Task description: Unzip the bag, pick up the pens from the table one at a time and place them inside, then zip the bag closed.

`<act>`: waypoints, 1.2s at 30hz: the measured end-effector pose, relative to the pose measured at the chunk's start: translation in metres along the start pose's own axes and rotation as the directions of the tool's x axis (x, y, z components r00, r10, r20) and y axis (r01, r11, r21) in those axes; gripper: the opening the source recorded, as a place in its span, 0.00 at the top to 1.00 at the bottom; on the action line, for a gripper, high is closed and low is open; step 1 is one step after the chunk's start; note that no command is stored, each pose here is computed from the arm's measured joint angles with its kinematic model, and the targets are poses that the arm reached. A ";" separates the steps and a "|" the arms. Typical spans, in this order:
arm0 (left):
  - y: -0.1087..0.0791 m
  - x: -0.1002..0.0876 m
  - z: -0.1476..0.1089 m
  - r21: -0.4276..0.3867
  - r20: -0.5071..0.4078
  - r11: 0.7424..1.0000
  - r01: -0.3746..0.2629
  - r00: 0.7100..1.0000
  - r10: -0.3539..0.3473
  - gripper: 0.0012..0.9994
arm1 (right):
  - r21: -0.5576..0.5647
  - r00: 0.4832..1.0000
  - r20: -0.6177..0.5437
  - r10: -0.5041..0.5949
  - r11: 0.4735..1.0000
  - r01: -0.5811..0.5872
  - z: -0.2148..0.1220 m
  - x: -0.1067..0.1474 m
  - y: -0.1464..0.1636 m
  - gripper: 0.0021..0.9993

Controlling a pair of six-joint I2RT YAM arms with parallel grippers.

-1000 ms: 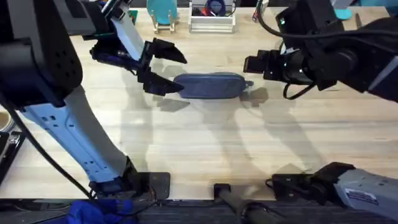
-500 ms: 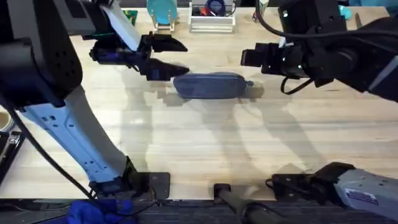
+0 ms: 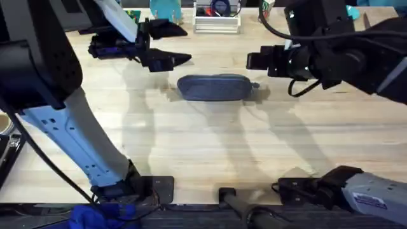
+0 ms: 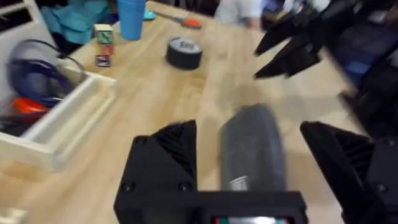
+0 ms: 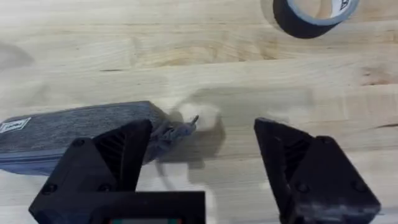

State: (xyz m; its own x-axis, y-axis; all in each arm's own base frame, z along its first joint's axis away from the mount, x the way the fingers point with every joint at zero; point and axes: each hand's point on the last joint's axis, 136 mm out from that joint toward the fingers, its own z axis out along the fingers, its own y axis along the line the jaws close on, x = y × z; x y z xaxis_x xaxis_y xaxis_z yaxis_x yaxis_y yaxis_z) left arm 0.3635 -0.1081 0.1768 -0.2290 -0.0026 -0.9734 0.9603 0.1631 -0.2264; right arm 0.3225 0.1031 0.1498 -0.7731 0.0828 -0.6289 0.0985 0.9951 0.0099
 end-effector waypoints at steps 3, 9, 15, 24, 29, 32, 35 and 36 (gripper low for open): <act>0.019 0.003 0.000 -0.007 -0.015 0.995 -0.102 0.995 0.102 0.00 | 0.000 1.000 0.000 -0.003 1.000 0.003 0.000 0.000 0.000 0.00; 0.050 0.023 -0.003 -0.071 -0.154 0.995 0.074 0.985 -0.084 0.00 | 0.000 1.000 -0.001 -0.004 1.000 0.004 0.000 0.000 0.000 0.00; 0.051 0.029 -0.008 -0.177 -0.260 0.959 0.221 0.929 -0.262 0.00 | 0.001 1.000 -0.001 -0.004 1.000 0.004 0.000 0.000 0.000 0.00; 0.037 -0.023 -0.019 -0.440 -0.360 0.881 0.174 0.865 -0.350 0.00 | 0.001 1.000 -0.001 -0.007 1.000 0.007 0.000 0.000 0.000 0.00; 0.024 -0.039 -0.029 -0.612 -0.363 0.774 0.163 0.811 -0.458 0.00 | 0.002 1.000 -0.004 -0.008 1.000 0.008 0.000 0.001 -0.001 0.00; 0.008 -0.048 -0.036 -0.688 -0.350 0.709 0.154 0.785 -0.511 0.00 | 0.008 1.000 -0.019 -0.015 1.000 0.015 -0.002 0.005 -0.003 0.00; -0.011 -0.059 -0.043 -0.745 -0.329 0.653 0.136 0.776 -0.538 0.00 | 0.009 1.000 -0.022 -0.017 1.000 0.018 -0.013 0.008 -0.009 0.00; -0.018 -0.062 -0.045 -0.761 -0.321 0.636 0.128 0.777 -0.541 0.00 | 0.007 1.000 -0.018 -0.015 1.000 0.016 -0.018 0.008 -0.011 0.00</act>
State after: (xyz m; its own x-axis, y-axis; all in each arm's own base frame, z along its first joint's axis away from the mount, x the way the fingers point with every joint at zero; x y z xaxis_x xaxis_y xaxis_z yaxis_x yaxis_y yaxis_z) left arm 0.3538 -0.0667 0.2431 -0.7487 0.2265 -0.6230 0.4601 0.8541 -0.2424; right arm 0.3041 0.0943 0.1589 -0.7858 0.0684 -0.6147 0.0909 0.9958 -0.0055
